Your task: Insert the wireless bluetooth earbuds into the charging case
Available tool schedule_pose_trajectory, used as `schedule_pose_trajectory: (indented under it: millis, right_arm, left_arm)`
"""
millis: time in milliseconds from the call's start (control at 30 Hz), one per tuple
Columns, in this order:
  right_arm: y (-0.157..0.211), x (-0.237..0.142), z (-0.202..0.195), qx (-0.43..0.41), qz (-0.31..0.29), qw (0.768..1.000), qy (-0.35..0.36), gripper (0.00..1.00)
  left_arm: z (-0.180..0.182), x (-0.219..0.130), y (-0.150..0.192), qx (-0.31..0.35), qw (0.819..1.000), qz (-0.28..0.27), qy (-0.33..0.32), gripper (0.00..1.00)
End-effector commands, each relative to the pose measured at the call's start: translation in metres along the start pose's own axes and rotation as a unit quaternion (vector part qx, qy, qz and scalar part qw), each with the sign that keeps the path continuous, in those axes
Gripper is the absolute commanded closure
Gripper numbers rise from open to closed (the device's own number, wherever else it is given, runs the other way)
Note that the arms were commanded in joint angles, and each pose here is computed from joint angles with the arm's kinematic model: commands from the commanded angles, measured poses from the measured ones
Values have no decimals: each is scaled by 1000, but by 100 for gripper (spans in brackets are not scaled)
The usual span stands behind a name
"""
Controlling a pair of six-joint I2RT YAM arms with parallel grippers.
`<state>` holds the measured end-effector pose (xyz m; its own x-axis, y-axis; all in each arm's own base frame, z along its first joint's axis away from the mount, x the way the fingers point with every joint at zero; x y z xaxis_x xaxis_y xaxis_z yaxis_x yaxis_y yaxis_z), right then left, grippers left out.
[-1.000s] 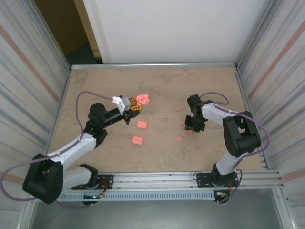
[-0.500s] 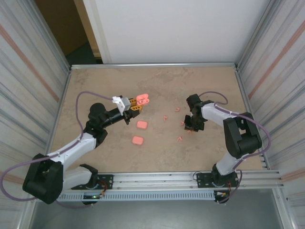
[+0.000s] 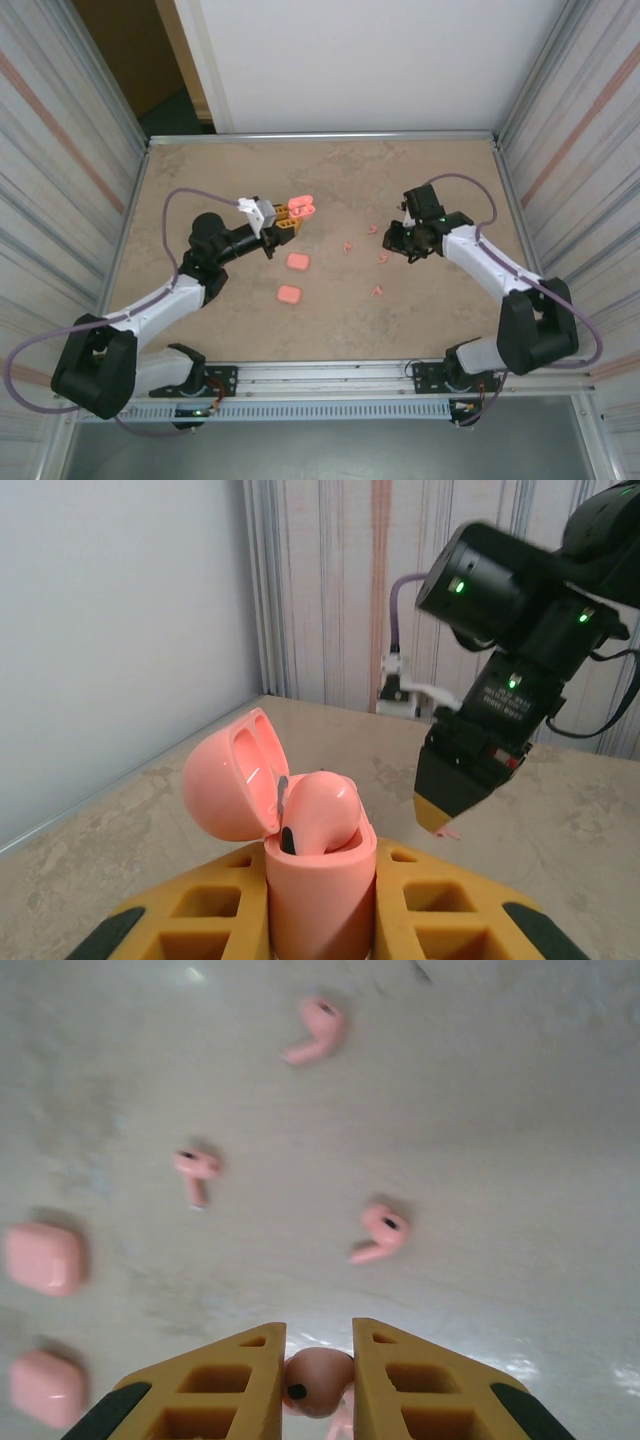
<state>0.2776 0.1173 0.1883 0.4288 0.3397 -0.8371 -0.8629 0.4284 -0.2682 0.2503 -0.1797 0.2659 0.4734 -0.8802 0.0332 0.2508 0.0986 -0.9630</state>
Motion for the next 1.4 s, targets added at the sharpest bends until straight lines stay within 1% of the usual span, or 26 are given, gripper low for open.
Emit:
schedule_pose_trajectory:
  millis: [0, 100, 233, 400, 533, 767, 967, 1133, 1367]
  right_arm:
    - [-7, -26, 24, 10, -38, 995, -89, 80]
    - [-12, -47, 40, 14, -65, 986, -154, 80]
    - [-16, -73, 60, 11, -94, 970, -224, 80]
    - [-14, -100, 82, -10, -126, 952, -279, 80]
    - [-10, -114, 96, -24, -145, 940, -309, 80]
    - [-6, -134, 116, -48, -161, 924, -344, 80]
    - [-3, -139, 129, -61, -171, 913, -366, 80]
    - [-1, -134, 140, -73, -174, 909, -370, 80]
    - [0, -126, 148, -85, -173, 911, -363, 80]
  left_arm:
    - [3, 8, -19, 14, 999, -35, -4, 100]
    - [0, 17, -19, 18, 999, -35, 0, 100]
    - [-4, 30, -20, 20, 999, -43, 6, 100]
    - [-7, 48, -20, 19, 998, -54, 11, 100]
    - [-8, 59, -21, 17, 998, -63, 13, 100]
    - [-9, 67, -19, 16, 998, -64, 12, 100]
    - [-11, 69, -19, 15, 998, -64, 15, 100]
    - [-11, 70, -19, 15, 998, -65, 18, 100]
    - [-12, 70, -21, 10, 997, -68, 18, 100]
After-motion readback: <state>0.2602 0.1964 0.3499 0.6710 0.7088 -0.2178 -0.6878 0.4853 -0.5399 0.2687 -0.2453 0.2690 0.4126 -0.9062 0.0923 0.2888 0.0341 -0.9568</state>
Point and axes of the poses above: each hand's point on the last joint's axis, 136 mm out from that joint toward the fingers, its own x axis out along the fingers, its own z axis along the line the jaws close on, y = z × x, the point moved 8 cm from there along -x, back along the fingers, and after that the axes turned 12 degrees about x, right-handed, at the moved point
